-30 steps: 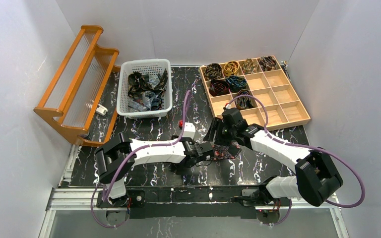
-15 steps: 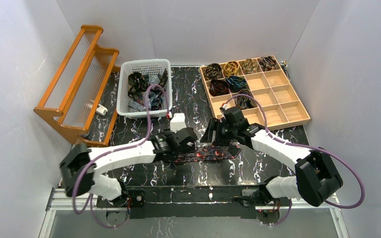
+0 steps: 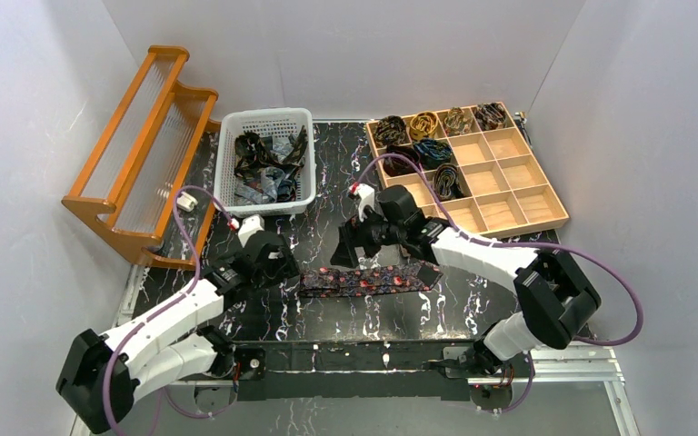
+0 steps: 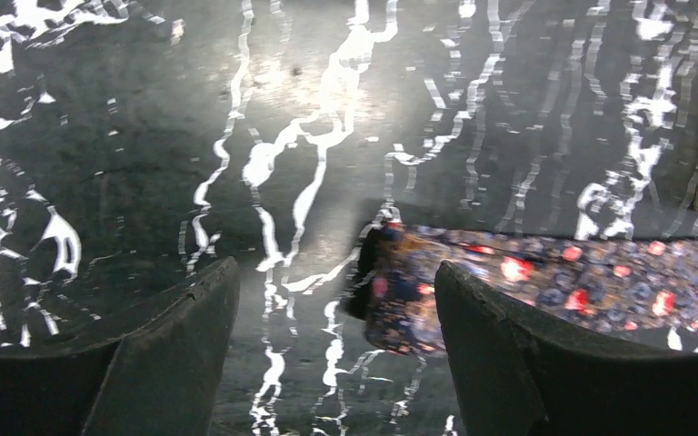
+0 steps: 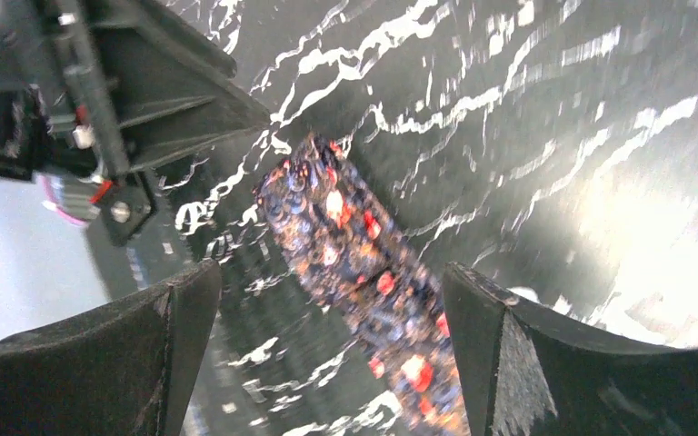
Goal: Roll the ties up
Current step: Roll the tie at the center of the board.
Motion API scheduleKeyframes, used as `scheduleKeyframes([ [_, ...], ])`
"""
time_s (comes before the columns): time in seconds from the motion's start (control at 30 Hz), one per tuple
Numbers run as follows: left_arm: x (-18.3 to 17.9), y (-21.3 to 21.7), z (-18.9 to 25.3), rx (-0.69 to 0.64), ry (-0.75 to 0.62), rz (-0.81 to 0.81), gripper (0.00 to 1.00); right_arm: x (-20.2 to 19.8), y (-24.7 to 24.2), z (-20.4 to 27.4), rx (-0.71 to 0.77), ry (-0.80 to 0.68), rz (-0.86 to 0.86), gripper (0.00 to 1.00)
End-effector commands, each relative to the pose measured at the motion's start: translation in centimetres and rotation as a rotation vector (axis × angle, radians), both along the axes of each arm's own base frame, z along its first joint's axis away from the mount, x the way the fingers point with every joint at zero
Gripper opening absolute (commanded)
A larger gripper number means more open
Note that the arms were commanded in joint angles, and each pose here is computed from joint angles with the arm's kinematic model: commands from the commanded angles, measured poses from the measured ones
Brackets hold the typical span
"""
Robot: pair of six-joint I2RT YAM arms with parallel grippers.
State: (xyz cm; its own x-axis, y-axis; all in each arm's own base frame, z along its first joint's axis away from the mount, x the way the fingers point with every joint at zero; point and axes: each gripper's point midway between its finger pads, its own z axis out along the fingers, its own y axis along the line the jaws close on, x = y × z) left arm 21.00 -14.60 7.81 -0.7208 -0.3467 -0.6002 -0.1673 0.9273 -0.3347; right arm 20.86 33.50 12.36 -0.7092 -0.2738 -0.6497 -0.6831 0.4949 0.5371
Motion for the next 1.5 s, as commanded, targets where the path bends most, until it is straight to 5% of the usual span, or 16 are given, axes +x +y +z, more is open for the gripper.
scheduleKeyframes([
  [0.0,-0.7,1.0,-1.5,-0.047,0.095,-0.01,0.77,0.3,2.4,1.5,0.119,-0.499,0.268,0.99],
  [0.13,-0.6,2.0,-1.7,-0.092,0.109,0.016,0.81,-1.8,4.4,0.3,0.106,-0.676,0.442,0.99],
  [0.3,-1.0,2.7,-2.2,-0.129,0.121,0.039,0.86,-2.5,5.8,-1.9,0.06,-0.73,0.542,0.99],
  [0.73,-1.9,3.5,-2.0,-0.118,0.113,0.05,0.93,-3.6,7.6,-6.7,0.003,-0.631,0.68,0.98],
  [1.23,-1.8,3.9,-1.3,-0.1,0.091,0.053,0.98,-5.5,7.2,-10.3,-0.088,-0.569,0.654,0.5],
  [1.47,-2.1,3.7,-1.8,-0.126,0.095,0.055,0.98,-6.1,7.5,-9.9,-0.091,-0.554,0.609,0.46],
])
